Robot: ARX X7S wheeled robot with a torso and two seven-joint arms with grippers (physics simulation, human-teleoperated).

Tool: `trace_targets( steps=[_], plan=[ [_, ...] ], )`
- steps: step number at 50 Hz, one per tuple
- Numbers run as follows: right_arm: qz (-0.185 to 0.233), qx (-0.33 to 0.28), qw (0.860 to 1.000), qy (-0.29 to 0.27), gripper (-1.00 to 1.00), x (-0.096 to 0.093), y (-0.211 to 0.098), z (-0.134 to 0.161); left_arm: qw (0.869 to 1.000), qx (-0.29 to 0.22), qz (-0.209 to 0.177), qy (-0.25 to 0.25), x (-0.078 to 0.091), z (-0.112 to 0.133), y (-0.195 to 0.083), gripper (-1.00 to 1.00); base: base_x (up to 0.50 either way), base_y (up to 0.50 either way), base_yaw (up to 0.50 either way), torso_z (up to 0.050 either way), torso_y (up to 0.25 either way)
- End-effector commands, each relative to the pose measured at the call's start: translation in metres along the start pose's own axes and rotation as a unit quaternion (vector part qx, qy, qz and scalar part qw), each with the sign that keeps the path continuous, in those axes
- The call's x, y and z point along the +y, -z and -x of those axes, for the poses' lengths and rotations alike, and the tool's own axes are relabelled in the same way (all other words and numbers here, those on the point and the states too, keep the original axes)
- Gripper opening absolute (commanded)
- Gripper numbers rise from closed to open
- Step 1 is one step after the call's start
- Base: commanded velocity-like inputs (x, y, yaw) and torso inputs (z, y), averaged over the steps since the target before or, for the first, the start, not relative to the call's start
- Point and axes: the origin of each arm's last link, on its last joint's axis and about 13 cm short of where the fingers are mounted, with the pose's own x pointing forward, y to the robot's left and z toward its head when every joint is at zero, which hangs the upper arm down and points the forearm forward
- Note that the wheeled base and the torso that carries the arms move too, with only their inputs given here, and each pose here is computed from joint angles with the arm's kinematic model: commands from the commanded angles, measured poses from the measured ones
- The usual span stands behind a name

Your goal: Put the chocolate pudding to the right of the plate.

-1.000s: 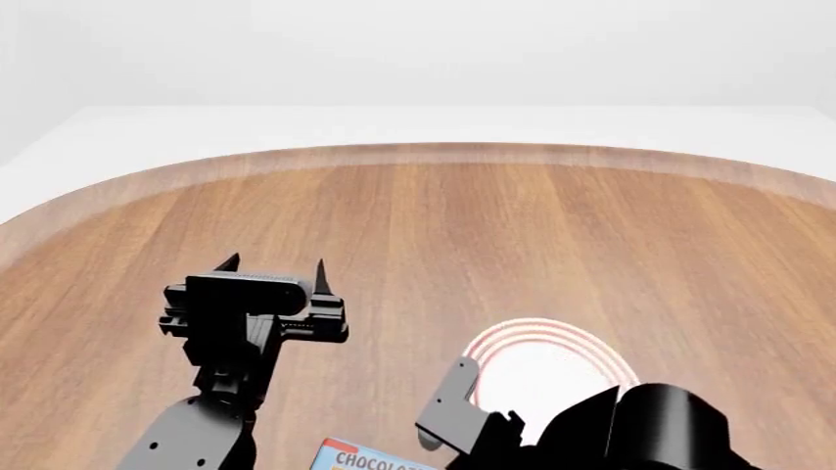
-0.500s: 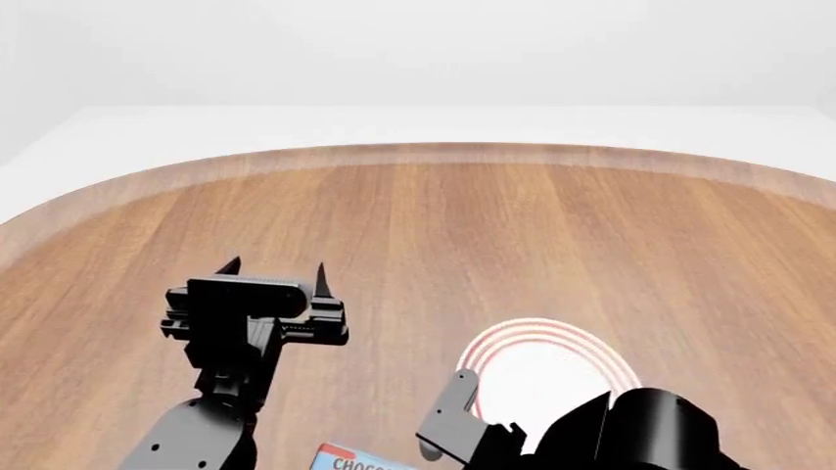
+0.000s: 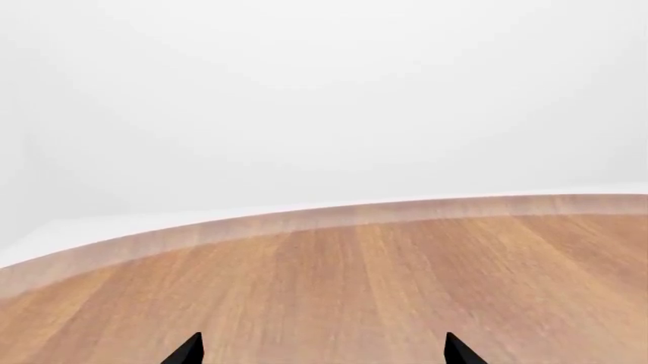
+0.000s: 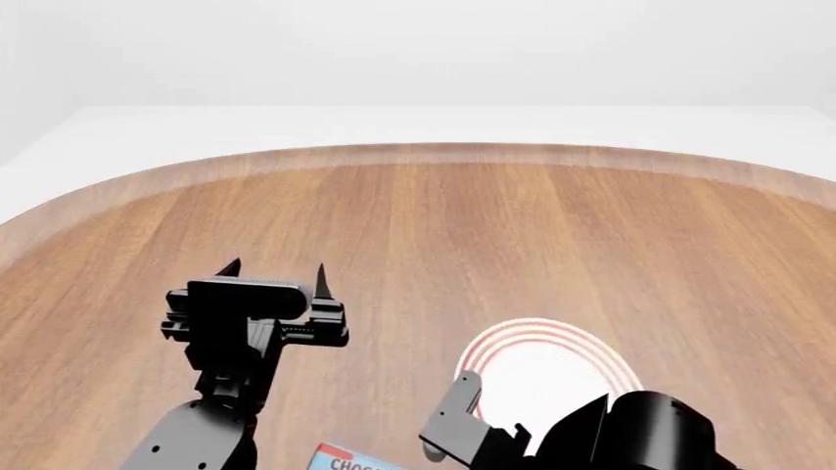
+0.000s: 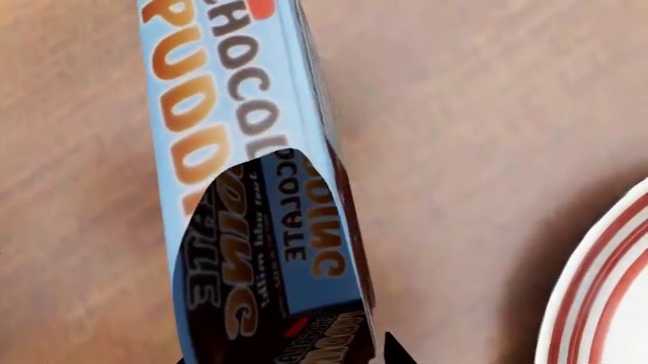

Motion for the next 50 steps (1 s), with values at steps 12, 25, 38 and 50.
trace_targets(
  steps=[12, 25, 38, 50],
  plan=[
    [0.020, -0.052, 0.998, 0.027, -1.00, -0.001, -0.014, 0.030, 1.000, -0.004, 0.001, -0.005, 0.003, -0.001, -0.002, 1.00, 0.00, 0.00, 0.00, 0.000, 0.000],
    [-0.013, -0.061, 0.994, 0.090, -1.00, -0.020, -0.016, 0.050, 1.000, -0.006, 0.002, -0.006, 0.003, 0.000, -0.004, 1.00, 0.00, 0.00, 0.00, 0.000, 0.000],
    [-0.106, -0.104, 0.975, 0.163, -1.00, -0.054, -0.009, 0.083, 1.000, -0.004, 0.003, -0.008, 0.004, 0.000, -0.002, 1.00, 0.00, 0.00, 0.00, 0.000, 0.000],
    [-0.183, -0.134, 0.947, 0.229, -1.00, -0.079, 0.001, 0.113, 1.000, -0.004, 0.003, -0.009, 0.004, 0.000, -0.001, 1.00, 0.00, 0.00, 0.00, 0.000, 0.000]
  ],
)
